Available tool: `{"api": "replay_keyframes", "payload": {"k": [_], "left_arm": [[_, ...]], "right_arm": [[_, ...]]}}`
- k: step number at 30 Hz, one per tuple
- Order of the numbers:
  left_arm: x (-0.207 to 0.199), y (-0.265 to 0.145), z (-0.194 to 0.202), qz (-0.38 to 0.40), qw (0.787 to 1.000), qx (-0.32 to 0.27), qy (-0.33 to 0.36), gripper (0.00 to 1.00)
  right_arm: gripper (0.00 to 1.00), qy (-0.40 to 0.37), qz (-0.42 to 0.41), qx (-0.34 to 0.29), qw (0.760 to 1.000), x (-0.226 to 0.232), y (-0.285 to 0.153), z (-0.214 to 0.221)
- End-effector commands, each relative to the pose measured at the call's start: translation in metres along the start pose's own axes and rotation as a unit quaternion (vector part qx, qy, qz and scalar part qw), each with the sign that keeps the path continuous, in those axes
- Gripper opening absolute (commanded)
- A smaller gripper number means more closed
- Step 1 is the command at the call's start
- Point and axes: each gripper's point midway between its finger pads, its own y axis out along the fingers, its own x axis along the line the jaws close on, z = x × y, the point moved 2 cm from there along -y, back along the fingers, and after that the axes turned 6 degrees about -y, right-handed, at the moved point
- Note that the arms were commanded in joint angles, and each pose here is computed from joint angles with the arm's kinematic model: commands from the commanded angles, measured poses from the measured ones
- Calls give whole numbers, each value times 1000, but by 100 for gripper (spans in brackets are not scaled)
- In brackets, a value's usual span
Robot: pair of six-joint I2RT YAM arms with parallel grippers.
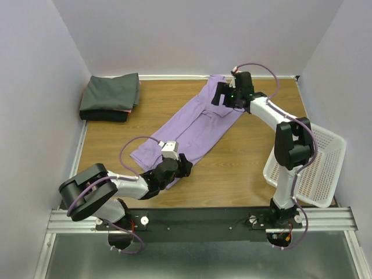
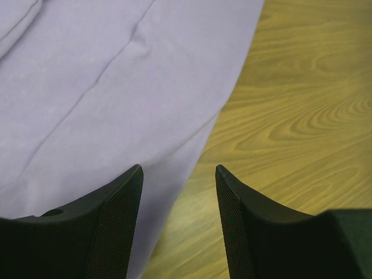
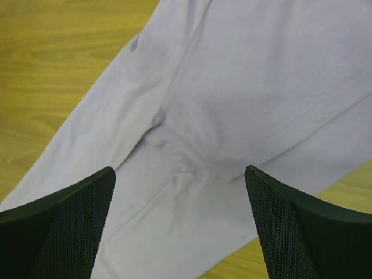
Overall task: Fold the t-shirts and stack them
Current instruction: Fold the tshirt
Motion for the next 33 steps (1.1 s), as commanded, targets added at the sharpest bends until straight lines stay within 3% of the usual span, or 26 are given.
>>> {"api": "replay_keyframes", "payload": {"k": [1,10,20,28,33], "left_arm": [[14,-12,3,-27,999,-13,-20,61],[13,-17,24,-25,999,12,-21,61],[-9,-27,65,2,996,62,-58,61],[-49,-22,101,34,993,98,-58,61],[-75,-19,99,71,991,92,-65,61]], "right_arm": [[99,3,-32,51,998,24,8,50],[99,25,-8,98,995,12,40,91],[99,27,31,113,993,-11,60,108],[100,15,39,101,994,-24,69,95],[100,-6,17,89,996,-19,82,78]]}}
